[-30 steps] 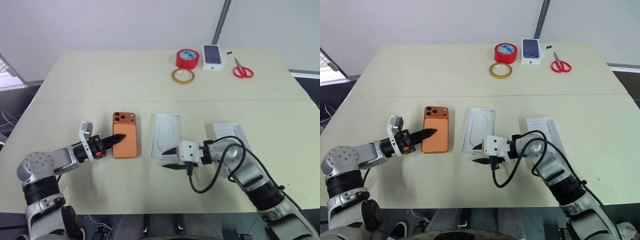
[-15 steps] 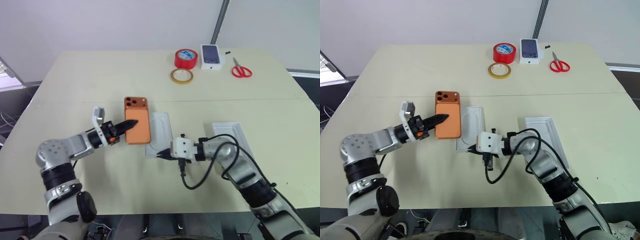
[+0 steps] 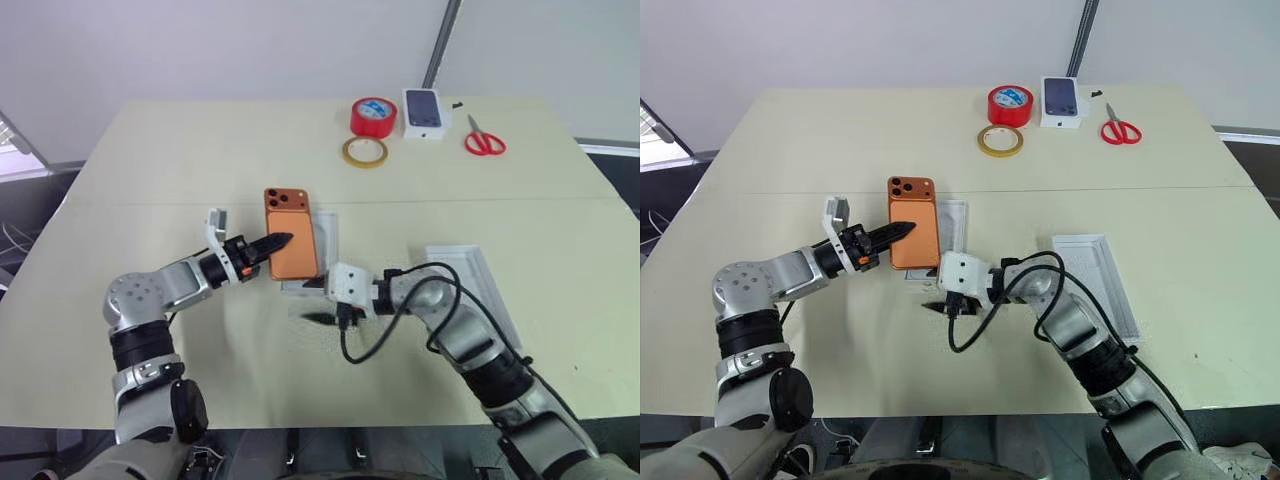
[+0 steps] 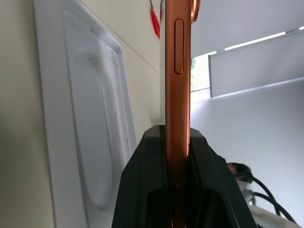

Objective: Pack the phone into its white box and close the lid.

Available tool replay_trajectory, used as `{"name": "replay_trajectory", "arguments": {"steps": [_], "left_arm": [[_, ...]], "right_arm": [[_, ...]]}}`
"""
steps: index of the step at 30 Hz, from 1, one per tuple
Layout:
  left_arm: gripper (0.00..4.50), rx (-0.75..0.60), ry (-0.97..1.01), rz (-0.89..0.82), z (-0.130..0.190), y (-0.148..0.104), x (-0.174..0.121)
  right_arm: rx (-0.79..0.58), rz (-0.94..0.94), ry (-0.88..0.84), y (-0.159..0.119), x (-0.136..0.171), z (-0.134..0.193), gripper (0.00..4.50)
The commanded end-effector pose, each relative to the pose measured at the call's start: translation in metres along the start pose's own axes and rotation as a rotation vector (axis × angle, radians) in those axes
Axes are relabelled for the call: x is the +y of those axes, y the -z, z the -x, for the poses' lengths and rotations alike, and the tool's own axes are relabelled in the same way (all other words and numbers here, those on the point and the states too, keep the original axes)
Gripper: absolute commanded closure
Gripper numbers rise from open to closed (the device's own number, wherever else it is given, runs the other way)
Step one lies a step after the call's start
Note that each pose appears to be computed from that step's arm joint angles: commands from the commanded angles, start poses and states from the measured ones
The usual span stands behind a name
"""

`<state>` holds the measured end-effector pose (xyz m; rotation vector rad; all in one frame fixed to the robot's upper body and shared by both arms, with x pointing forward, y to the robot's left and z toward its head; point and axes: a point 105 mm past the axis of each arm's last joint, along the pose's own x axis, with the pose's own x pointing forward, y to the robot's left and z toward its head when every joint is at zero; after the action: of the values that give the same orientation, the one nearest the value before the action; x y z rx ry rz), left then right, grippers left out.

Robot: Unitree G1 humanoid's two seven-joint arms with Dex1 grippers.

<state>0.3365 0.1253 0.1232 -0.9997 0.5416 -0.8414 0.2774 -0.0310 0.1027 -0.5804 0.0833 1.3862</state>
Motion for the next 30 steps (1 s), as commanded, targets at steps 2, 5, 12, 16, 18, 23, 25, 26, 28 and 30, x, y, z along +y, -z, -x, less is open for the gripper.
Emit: {"name": "replay_trajectory", "arguments": {"steps": [2,5,12,16,18,23,25,26,28,30], "left_arm": [[4.24,0.04,0.05,-0.053,-0.013,0.001,-0.009],[4.24,0.068,0.049,-0.076,-0.021,0.001,-0.006],[3.48,0.104,0.042,-0.084,-0.027,0.003,0.001],[1.65,0.146,0.037,-0.105,-0.03,0.008,-0.001],[0.72,0.151,0.034,-0.121,-0.029,0.006,-0.004],[0.72,0.166,0.017,-0.136,-0.023,-0.001,-0.013],[0.72,0.198,0.024,-0.147,-0.019,0.001,-0.019],[0.72,0.21,0.018,-0.158,-0.017,0.001,-0.022],[0.72,0.202,-0.008,-0.183,-0.013,-0.004,-0.025],[0.72,0.195,-0.016,-0.196,-0.009,-0.009,-0.028]], "right_arm": [[-0.09,-0.006,-0.021,-0.029,-0.005,0.029,1.52],[0.013,0.007,0.064,-0.006,-0.023,0.047,1.52],[0.071,0.035,0.209,0.011,-0.048,0.06,1.48],[0.057,0.035,0.208,0.009,-0.044,0.052,1.48],[0.054,0.036,0.208,0.009,-0.043,0.049,1.48],[0.051,0.04,0.211,0.01,-0.045,0.044,1.48],[0.053,0.046,0.212,0.01,-0.046,0.042,1.48],[0.052,0.048,0.209,0.01,-0.046,0.041,1.48],[0.048,0.05,0.206,0.01,-0.046,0.038,1.48],[0.047,0.053,0.203,0.01,-0.046,0.036,1.48]]}}
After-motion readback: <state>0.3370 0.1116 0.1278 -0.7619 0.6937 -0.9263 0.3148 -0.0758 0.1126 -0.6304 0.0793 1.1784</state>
